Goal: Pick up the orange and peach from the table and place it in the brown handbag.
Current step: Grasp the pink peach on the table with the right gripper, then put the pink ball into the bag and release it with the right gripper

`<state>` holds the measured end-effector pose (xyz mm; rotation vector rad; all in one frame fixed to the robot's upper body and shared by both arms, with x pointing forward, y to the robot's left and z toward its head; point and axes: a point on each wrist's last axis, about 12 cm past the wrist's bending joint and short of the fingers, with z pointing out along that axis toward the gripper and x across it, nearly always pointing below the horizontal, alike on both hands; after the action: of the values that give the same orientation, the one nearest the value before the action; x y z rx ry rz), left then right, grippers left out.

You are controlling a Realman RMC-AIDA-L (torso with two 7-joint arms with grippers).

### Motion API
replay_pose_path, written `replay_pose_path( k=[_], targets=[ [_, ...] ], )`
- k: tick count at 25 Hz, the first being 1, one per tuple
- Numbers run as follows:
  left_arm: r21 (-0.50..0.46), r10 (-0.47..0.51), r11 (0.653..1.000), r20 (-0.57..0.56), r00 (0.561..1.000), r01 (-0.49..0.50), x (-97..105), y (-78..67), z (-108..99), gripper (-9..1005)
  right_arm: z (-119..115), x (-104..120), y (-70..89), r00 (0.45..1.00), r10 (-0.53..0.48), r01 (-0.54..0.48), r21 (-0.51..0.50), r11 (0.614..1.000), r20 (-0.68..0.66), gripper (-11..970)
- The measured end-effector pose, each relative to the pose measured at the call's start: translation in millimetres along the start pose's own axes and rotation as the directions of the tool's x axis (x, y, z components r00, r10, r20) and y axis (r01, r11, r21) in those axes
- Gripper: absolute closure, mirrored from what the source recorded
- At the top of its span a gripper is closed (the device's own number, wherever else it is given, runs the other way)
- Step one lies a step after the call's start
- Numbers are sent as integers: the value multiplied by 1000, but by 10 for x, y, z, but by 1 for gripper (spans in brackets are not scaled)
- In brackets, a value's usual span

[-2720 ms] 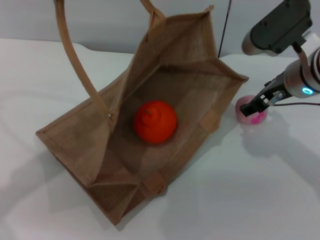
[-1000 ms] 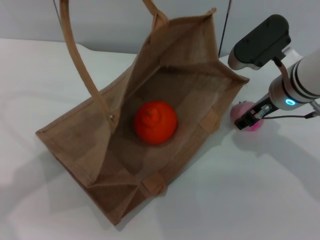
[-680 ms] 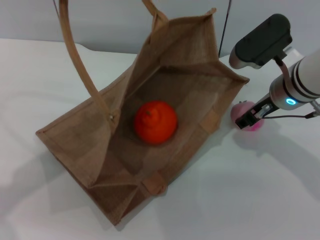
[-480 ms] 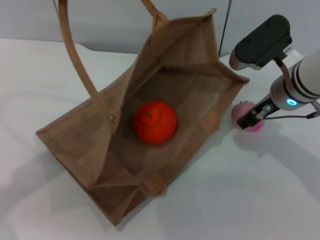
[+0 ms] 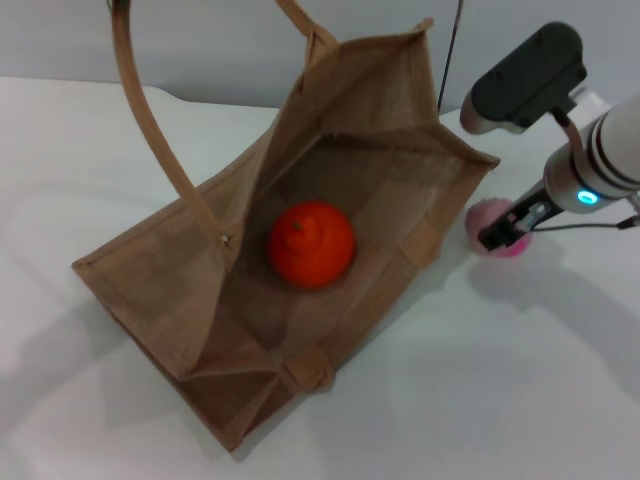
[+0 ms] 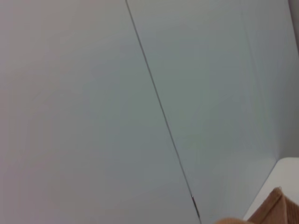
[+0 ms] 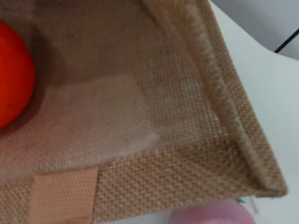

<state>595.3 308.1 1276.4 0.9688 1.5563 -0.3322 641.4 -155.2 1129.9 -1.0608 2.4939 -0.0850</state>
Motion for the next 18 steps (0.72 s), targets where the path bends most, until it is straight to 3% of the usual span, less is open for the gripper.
replay_pose_path(
  k=[7, 10, 14, 18],
  targets=[
    [-7, -1, 1000, -32, 1000, 1, 43, 6, -5, 758, -343, -71, -225, 999, 13, -19, 102, 995, 52, 359],
    [-8, -1, 1000, -32, 999, 1, 44, 8, -6, 757, -669, -107, -334, 991, 28, -49, 158, 986, 133, 379],
    [-11, -3, 1000, -31, 1000, 2, 45, 13, -12, 755, -944, -138, -317, 979, 20, -57, 177, 983, 204, 383],
    [-14, -4, 1000, -31, 1000, 3, 46, 16, -16, 754, -1267, -128, -102, 959, -20, -34, 185, 982, 281, 387]
  ],
)
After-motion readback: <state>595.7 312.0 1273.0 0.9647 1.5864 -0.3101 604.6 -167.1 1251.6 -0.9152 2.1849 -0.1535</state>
